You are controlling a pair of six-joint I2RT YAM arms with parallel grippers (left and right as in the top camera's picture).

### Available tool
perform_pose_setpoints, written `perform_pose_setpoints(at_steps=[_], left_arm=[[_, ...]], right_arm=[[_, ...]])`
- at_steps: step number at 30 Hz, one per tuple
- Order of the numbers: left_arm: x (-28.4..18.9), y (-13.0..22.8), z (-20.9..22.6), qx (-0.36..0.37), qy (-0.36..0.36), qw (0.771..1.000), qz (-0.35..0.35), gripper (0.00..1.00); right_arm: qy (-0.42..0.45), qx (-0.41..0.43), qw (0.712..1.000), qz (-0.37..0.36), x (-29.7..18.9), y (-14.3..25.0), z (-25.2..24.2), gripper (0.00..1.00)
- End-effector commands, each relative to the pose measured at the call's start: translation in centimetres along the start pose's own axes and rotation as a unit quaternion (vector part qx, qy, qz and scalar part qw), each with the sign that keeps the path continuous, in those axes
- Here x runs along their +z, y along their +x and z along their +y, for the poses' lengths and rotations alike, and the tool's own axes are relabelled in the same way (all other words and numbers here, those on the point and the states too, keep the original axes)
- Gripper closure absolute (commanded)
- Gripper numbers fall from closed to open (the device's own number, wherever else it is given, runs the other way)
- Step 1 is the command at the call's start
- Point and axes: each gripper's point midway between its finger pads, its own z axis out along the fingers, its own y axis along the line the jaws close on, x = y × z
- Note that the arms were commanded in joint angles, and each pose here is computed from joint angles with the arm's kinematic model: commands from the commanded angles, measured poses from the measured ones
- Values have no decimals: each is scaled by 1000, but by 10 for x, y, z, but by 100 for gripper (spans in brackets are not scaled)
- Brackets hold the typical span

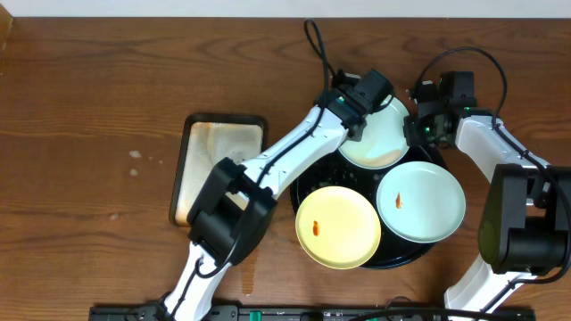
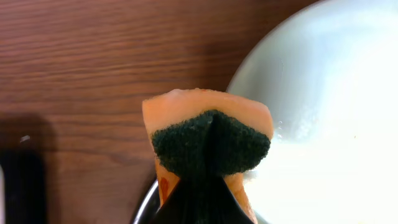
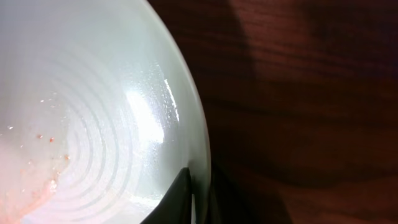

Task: Clean dirty plates on tray and stack at the side
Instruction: 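Carry the sponge with the left gripper and scrub the held green plate, then return the sponge to the soapy tray with the left gripper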

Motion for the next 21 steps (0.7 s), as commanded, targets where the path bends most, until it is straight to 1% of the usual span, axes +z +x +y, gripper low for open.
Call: perform_pose_setpoints(at_steps=[1, 5, 8, 10, 13, 17, 21], left_arm=[[-39, -23, 13, -40, 2, 999, -37, 91], [-50, -15, 27, -55, -12, 998, -17, 92], [-59, -6, 51, -90, -35, 995, 8, 92], [-69, -1, 80, -123, -58, 990, 29, 92], [-86, 4, 111, -138, -79, 986, 47, 92], [-108, 18, 159, -161, -113, 977, 77, 92], [-106, 41, 203, -190, -151, 963, 119, 92]], right_arm=[[23, -5, 1000, 11, 3, 5, -8, 96], [24, -5, 1000, 8, -1, 4, -7, 97], [26, -8, 1000, -4, -11, -3, -6, 97], [29, -11, 999, -23, -26, -12, -5, 98], [32, -14, 999, -39, -44, -19, -2, 99], [52, -11, 998, -41, -65, -19, -2, 99], [52, -24, 997, -46, -79, -20, 11, 99]])
